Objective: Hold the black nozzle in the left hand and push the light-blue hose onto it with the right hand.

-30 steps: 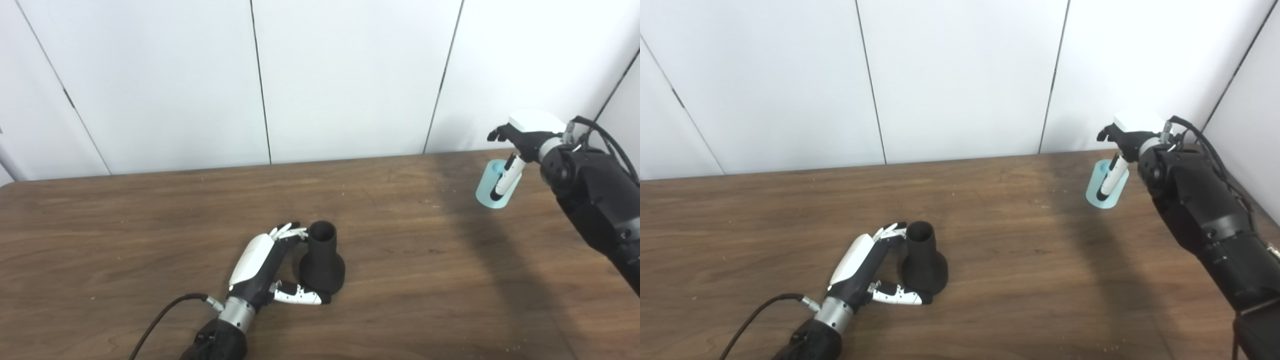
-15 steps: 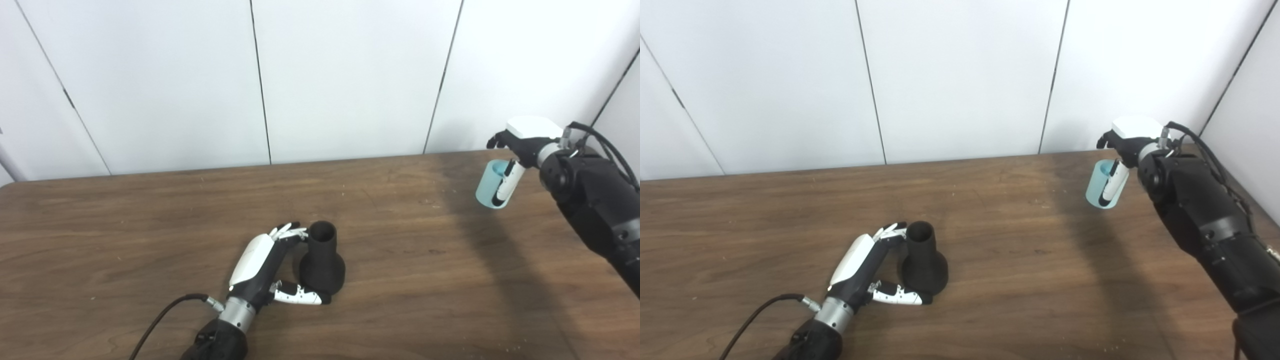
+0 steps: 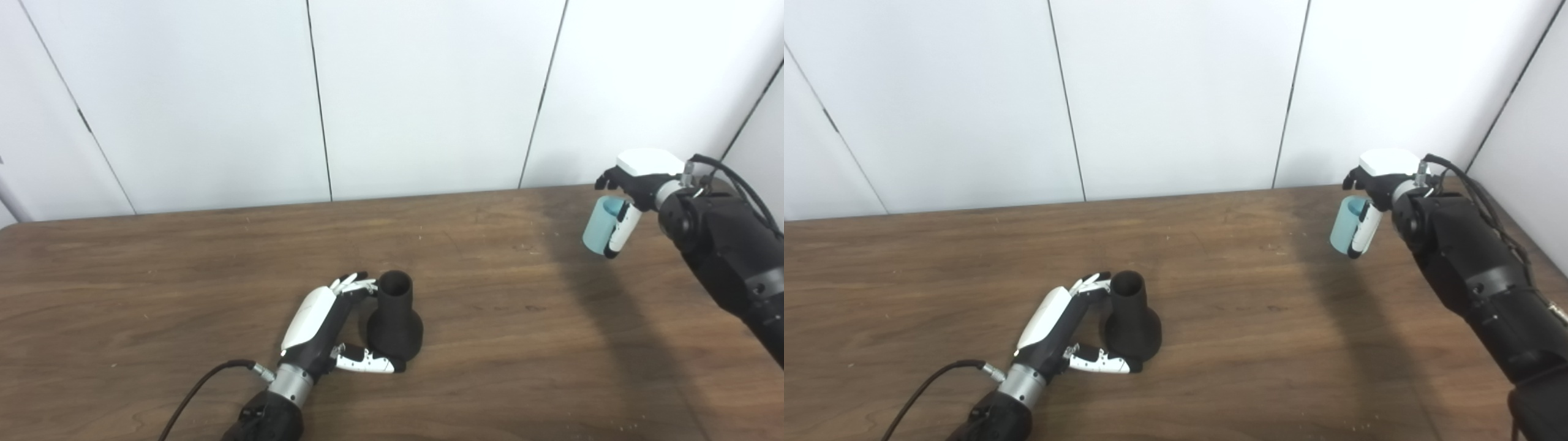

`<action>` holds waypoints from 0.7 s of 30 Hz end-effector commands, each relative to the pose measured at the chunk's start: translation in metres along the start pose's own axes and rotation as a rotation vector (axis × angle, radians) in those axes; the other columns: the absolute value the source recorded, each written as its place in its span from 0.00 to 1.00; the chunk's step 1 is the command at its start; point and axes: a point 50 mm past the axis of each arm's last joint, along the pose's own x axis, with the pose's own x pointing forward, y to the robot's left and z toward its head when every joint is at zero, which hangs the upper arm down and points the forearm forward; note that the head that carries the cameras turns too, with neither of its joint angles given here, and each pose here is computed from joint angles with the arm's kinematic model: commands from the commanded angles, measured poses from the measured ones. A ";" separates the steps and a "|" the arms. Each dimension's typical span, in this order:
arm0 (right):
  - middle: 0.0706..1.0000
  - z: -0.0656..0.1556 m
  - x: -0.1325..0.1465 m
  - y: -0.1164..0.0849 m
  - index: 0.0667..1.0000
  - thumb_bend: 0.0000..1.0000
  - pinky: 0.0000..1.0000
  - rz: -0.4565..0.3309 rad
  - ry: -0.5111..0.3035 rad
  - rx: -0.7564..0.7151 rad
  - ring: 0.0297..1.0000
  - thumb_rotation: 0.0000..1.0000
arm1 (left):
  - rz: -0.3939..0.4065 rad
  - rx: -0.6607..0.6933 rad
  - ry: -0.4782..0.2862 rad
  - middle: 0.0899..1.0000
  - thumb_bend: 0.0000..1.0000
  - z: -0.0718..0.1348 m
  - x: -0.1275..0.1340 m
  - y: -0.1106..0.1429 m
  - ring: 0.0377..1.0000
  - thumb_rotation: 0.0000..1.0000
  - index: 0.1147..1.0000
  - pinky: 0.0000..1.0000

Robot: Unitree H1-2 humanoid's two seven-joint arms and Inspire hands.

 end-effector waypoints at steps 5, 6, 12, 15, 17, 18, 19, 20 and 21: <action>0.75 0.000 -0.002 -0.045 0.70 1.00 0.57 -0.120 0.010 0.053 0.69 0.11 | -0.092 0.015 0.095 0.79 0.52 -0.018 -0.017 -0.025 0.94 0.07 0.42 1.00; 0.74 -0.001 -0.001 -0.045 0.68 1.00 0.55 -0.123 0.013 0.059 0.67 0.09 | -0.092 0.015 0.096 0.79 0.52 -0.018 -0.017 -0.025 0.94 0.07 0.42 1.00; 0.62 0.002 -0.002 -0.045 0.64 0.98 0.42 -0.144 0.011 0.060 0.53 0.05 | -0.095 0.014 0.098 0.79 0.52 -0.018 -0.018 -0.026 0.94 0.07 0.42 1.00; 0.50 0.001 -0.003 -0.044 0.64 0.96 0.31 -0.161 -0.001 0.055 0.40 0.04 | -0.096 0.015 0.098 0.79 0.52 -0.018 -0.018 -0.027 0.94 0.07 0.42 1.00; 0.44 0.001 -0.004 -0.042 0.64 0.95 0.25 -0.171 -0.005 0.048 0.33 0.04 | -0.097 0.015 0.097 0.79 0.52 -0.017 -0.018 -0.026 0.94 0.07 0.42 1.00; 0.44 0.001 -0.004 -0.042 0.63 0.94 0.24 -0.173 -0.006 0.045 0.32 0.04 | -0.096 0.014 0.097 0.79 0.52 -0.017 -0.018 -0.026 0.94 0.07 0.42 1.00; 0.44 0.001 -0.004 -0.041 0.63 0.94 0.24 -0.175 -0.006 0.043 0.31 0.04 | -0.096 0.014 0.096 0.79 0.52 -0.017 -0.018 -0.026 0.94 0.07 0.42 1.00; 0.43 0.001 -0.004 -0.041 0.63 0.93 0.24 -0.175 -0.006 0.041 0.30 0.04 | -0.095 0.014 0.096 0.79 0.52 -0.017 -0.018 -0.026 0.94 0.07 0.42 1.00; 0.42 0.000 -0.003 -0.040 0.63 0.92 0.23 -0.175 -0.005 0.041 0.30 0.04 | -0.096 0.015 0.095 0.79 0.52 -0.017 -0.019 -0.026 0.94 0.07 0.42 1.00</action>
